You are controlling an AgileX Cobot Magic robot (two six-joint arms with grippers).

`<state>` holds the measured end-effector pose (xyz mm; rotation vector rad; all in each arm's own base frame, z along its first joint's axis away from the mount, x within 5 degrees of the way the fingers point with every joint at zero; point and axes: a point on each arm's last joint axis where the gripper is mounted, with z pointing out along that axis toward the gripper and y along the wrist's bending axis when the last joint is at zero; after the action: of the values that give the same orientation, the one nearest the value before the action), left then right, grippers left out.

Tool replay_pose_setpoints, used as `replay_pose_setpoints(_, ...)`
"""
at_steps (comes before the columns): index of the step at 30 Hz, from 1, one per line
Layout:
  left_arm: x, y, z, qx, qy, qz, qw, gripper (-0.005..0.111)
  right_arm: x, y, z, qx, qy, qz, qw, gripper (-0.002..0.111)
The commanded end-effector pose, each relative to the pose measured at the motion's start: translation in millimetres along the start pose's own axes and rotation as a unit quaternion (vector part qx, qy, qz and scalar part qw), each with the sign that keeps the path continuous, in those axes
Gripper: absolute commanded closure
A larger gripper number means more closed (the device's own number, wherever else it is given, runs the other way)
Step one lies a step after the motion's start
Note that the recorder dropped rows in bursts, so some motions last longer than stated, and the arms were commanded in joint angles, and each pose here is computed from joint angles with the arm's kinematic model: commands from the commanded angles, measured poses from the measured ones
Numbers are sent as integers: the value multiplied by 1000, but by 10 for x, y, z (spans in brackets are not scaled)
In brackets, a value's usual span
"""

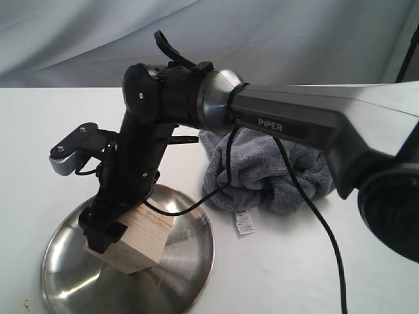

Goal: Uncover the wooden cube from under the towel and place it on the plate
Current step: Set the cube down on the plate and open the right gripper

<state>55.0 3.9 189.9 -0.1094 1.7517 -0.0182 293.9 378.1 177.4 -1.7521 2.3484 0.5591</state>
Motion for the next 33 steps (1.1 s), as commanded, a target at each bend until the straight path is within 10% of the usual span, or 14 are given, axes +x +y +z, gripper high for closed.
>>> replay_pose_setpoints(1,7,-1,0,1,-4,-7,1000,105,21,-2,-49,10,13,-15,1000,21)
replay_pose_setpoints(19,7,-1,0,1,-4,-7,1000,105,-61,87,-400,32,-25,-32,999,21)
replay_pose_setpoints(33,7,-1,0,1,-4,-7,1000,105,162,-37,-483,101,106,-84,986,22)
